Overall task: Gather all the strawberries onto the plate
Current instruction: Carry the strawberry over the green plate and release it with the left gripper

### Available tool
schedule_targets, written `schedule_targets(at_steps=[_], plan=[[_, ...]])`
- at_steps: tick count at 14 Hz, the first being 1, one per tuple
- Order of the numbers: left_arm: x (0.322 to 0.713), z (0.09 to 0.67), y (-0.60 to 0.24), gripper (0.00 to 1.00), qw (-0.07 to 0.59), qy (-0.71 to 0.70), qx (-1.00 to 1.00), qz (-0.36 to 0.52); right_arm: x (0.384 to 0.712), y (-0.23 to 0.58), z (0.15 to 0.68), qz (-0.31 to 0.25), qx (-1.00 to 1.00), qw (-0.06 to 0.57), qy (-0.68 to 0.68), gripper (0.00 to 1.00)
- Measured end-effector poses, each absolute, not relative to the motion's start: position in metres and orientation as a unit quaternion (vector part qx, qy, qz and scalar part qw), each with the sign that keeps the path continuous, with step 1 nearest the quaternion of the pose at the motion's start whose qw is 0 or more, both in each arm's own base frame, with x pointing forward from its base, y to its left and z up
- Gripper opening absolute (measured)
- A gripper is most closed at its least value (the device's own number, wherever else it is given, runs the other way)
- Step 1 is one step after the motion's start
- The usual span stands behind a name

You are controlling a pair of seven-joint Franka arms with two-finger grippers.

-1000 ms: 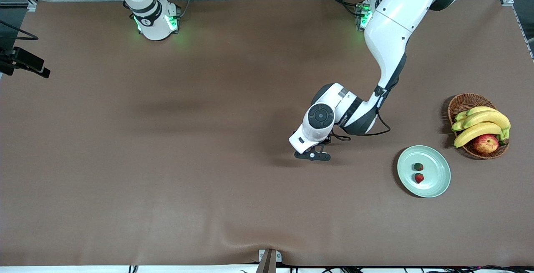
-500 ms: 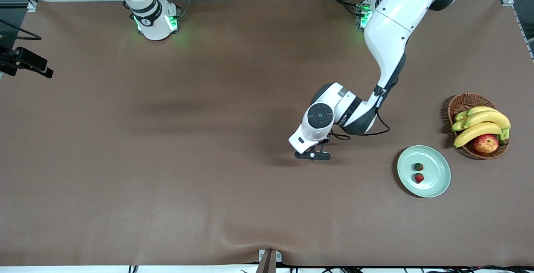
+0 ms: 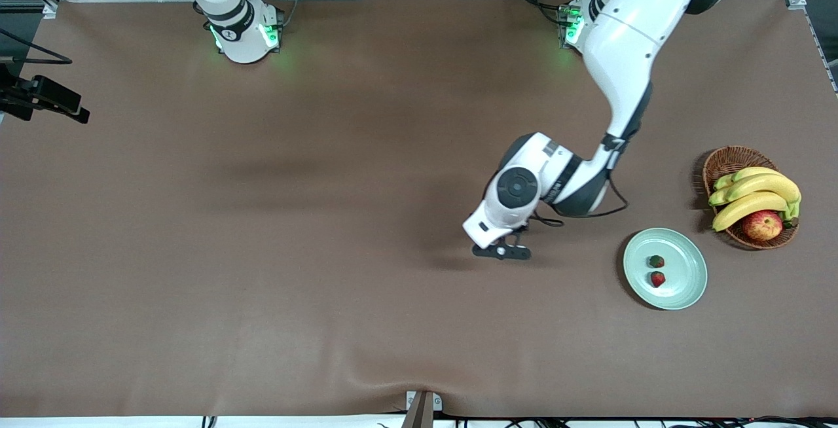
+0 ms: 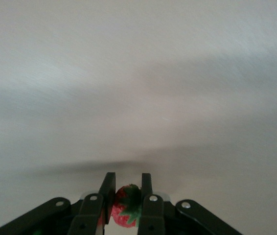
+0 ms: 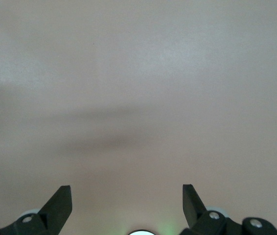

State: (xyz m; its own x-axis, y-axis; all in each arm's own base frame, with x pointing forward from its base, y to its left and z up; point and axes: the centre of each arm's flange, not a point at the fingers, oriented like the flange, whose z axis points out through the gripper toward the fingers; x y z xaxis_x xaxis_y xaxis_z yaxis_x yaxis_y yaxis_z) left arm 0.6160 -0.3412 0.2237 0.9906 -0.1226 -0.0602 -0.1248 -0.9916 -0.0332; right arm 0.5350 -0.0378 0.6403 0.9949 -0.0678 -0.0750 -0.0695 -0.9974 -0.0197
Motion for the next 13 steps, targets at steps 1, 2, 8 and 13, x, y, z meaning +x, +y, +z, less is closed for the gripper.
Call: schedule_targets(at_steps=[1, 2, 8, 13], plan=[[0.628, 0.234, -0.326, 0.26, 0.018, 0.070, -0.997, 0.026, 0.535, -0.037, 0.640, 0.038, -0.999, 0.011, 0.034, 1.00], [0.639, 0.243, -0.308, 0.26, 0.017, 0.078, -0.997, 0.022, 0.535, -0.037, 0.639, 0.039, -0.999, 0.011, 0.034, 1.00], [0.691, 0.282, -0.174, 0.26, 0.017, 0.154, -0.988, 0.008, 0.535, -0.032, 0.637, 0.041, -0.999, 0.011, 0.029, 1.00], [0.706, 0.284, -0.058, 0.26, 0.018, 0.209, -0.978, 0.021, 0.536, -0.026, 0.637, 0.042, -0.999, 0.011, 0.030, 1.00]])
